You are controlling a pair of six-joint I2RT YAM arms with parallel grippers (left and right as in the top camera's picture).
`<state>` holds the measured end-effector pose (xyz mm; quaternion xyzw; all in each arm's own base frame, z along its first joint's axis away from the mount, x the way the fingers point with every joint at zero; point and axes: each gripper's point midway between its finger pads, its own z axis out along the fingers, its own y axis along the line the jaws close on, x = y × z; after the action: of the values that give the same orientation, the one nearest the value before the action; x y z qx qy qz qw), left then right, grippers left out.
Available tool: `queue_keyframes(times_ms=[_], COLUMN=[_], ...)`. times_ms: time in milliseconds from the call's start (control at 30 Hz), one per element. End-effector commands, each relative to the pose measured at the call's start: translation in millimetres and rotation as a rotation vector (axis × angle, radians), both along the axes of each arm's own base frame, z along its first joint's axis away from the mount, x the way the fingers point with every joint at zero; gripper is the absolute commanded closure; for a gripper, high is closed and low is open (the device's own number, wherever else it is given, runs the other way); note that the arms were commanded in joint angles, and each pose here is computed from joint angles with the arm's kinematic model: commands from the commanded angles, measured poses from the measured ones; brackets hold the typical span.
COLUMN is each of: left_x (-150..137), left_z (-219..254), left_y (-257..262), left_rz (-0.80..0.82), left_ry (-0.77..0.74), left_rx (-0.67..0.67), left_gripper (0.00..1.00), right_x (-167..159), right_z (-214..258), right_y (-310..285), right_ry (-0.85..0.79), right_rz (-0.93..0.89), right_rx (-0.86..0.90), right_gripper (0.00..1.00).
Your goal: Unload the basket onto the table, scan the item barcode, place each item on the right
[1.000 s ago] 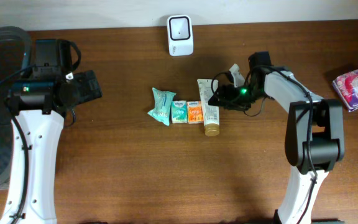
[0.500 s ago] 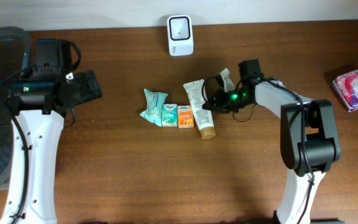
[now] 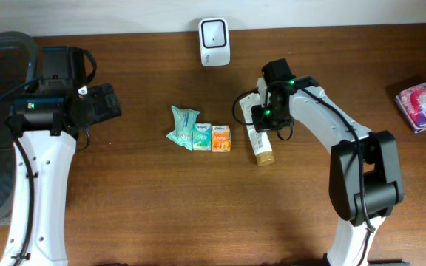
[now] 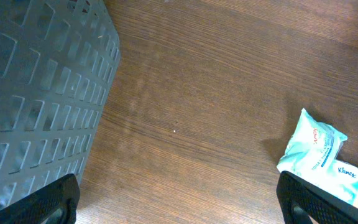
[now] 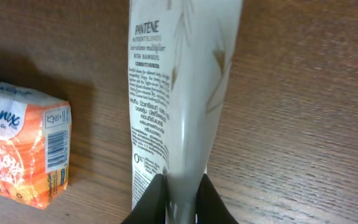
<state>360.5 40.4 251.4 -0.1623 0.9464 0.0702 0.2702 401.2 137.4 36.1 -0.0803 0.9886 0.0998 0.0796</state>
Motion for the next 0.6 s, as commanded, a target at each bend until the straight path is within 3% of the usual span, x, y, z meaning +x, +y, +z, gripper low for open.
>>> queue_keyframes(times_ms=[0, 67, 100, 167, 300, 367, 433, 467, 500, 567], left_x=[-0.4, -0.4, -0.4, -0.4, -0.4, -0.4, -0.4, -0.4, -0.4, -0.4], left_z=[2.3, 2.3, 2.3, 2.3, 2.3, 2.3, 2.3, 2.3, 2.3, 2.3], left_y=[3.8, 3.8, 3.8, 3.8, 3.8, 3.8, 3.8, 3.8, 3.8, 3.8], left_rz=[0.000, 0.000, 0.000, 0.000, 0.001, 0.000, 0.001, 0.000, 0.000, 0.000], left_ry=[-0.003, -0.003, -0.003, -0.003, -0.003, -0.003, -0.003, -0.003, -0.003, -0.003], left_rx=[0.012, 0.012, 0.012, 0.012, 0.012, 0.012, 0.012, 0.012, 0.012, 0.012], left_gripper=[0.01, 0.01, 0.01, 0.01, 0.01, 0.01, 0.01, 0.01, 0.01, 0.01], right_x=[-10.0, -14.7, -15.4, -13.6, -16.5, -15.3, -14.4, -13.4, -11.2, -7.3], right_z=[-2.7, -3.2, -3.2, -7.3, -39.8, -40.5, -32.7, -24.4, -23.4, -16.8], right_y=[9.2, 14.9, 16.9, 19.2, 17.7, 15.9, 24.0, 26.0, 17.0, 5.1], right_ry=[0.020, 0.028, 0.028, 0.025, 0.078, 0.092, 0.111, 0.119, 0.121, 0.110], right_rz=[-0.009, 0.006, 0.011, 0.015, 0.054, 0.059, 0.089, 0.105, 0.082, 0.055], right_rx=[-0.039, -0.046, -0.045, -0.044, -0.066, -0.015, 0.148, 0.265, 0.268, 0.257], right_gripper=[0.77, 0.71, 0.60, 0.46, 0.47, 0.59, 0.76, 0.92, 0.96, 0.96])
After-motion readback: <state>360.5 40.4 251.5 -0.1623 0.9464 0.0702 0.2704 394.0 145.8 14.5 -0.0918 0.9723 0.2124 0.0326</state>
